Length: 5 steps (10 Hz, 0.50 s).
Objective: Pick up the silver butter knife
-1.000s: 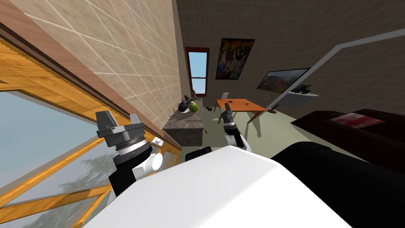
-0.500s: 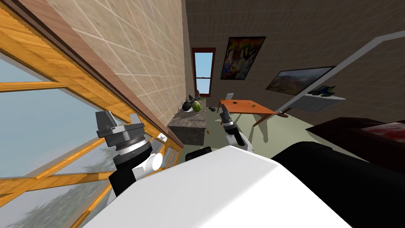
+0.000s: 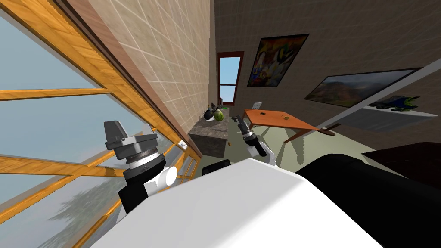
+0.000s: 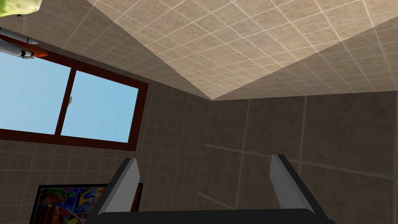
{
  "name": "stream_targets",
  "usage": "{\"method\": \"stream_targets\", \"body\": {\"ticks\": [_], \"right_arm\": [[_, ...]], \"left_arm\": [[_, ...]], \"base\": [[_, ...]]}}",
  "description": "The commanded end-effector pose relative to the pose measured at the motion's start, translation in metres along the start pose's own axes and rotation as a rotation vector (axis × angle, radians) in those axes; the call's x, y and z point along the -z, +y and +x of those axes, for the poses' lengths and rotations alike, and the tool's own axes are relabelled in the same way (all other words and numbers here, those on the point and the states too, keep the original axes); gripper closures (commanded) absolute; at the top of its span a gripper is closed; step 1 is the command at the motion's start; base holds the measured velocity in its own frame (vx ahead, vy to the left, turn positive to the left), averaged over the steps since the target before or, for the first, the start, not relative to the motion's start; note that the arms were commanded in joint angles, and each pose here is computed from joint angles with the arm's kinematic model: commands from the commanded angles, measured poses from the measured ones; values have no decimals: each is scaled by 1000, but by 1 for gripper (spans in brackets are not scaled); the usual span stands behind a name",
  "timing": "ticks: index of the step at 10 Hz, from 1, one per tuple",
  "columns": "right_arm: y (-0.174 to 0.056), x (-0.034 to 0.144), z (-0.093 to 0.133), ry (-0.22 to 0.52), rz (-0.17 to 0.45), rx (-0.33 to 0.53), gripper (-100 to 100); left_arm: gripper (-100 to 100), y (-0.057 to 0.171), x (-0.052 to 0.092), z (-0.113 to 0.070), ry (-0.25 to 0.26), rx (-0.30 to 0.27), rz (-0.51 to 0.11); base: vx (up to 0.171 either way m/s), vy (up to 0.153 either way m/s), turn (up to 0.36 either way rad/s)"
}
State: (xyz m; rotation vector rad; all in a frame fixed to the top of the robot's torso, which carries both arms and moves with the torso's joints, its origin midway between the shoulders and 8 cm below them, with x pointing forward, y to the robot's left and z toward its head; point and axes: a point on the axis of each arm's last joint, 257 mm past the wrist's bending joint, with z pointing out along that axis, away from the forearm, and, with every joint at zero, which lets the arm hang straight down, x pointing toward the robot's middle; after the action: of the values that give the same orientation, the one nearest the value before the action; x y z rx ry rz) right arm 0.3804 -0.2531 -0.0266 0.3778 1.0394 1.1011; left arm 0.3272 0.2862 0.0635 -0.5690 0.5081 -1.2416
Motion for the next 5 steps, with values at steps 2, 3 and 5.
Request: {"method": "stream_targets", "body": {"ticks": [2, 3, 5], "right_arm": [[-5, 1, 11, 71, -1, 43, -100], [-11, 1, 18, 112, 2, 68, -100], [-18, 3, 27, 169, 2, 102, -100]], "left_arm": [[0, 0, 0, 0, 0, 0, 0], [0, 0, 0, 0, 0, 0, 0], [0, 0, 0, 0, 0, 0, 0]], "base": [[-10, 2, 179], [-9, 6, 224], [-7, 5, 186]]}}
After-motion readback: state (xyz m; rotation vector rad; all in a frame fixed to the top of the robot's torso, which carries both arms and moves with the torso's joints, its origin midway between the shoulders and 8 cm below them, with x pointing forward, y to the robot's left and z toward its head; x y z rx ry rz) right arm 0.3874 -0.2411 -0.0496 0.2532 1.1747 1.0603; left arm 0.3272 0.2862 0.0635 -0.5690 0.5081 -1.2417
